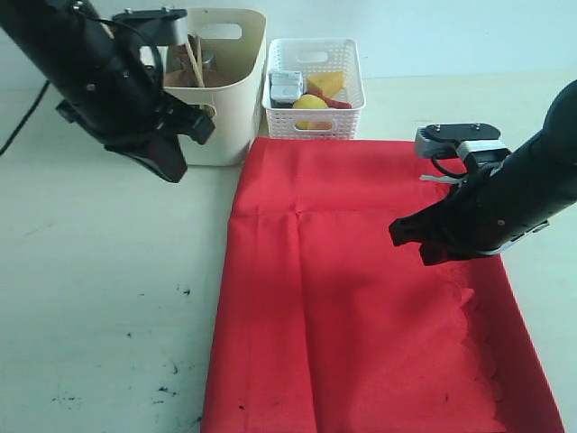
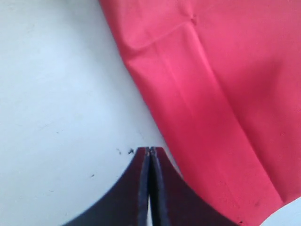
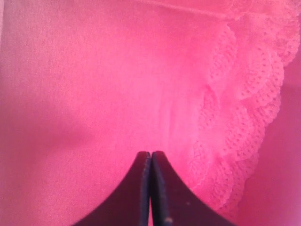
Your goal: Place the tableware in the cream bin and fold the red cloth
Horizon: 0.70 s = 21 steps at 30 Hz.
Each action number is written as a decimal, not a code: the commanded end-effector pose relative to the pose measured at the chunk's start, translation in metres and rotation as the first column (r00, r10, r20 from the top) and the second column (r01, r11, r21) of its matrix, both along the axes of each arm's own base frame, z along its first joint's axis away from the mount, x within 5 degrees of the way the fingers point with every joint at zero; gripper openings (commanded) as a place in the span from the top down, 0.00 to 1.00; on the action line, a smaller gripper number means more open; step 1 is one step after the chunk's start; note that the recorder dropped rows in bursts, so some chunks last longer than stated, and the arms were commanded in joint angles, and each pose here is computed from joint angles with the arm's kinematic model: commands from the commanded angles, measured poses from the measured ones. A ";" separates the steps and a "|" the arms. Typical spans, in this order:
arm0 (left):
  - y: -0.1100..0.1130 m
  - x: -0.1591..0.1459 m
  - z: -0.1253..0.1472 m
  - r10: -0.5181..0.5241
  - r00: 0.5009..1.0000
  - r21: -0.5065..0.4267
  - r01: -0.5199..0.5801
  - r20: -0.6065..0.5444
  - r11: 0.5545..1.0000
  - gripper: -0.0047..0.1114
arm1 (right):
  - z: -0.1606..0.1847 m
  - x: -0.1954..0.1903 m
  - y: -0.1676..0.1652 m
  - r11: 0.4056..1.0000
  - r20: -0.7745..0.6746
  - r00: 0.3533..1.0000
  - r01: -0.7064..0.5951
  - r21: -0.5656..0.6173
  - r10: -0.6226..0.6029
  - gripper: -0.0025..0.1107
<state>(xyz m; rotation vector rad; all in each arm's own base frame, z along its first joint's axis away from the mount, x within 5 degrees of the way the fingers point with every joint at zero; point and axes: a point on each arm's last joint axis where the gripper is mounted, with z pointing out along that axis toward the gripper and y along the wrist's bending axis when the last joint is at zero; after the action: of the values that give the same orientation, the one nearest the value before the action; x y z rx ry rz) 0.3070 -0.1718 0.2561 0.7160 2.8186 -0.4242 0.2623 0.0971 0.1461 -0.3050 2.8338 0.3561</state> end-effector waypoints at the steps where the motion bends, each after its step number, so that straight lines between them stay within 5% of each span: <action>1: 0.025 -0.021 0.022 0.065 0.993 -0.040 -0.062 0.099 0.997 0.96 | 0.001 0.001 0.001 1.000 0.016 1.000 -0.006 0.002 0.006 0.98; 21: 0.099 -0.160 0.083 0.176 0.864 -0.202 -0.088 0.471 0.975 0.96 | 0.001 0.001 0.001 1.000 0.012 1.000 -0.007 0.003 0.007 0.98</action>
<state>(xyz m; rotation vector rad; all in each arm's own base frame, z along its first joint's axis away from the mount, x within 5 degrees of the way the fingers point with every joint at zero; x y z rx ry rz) 0.1650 -0.0814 0.3328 0.5197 2.3769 -0.4055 0.2625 0.0972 0.1461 -0.3077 2.8312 0.3563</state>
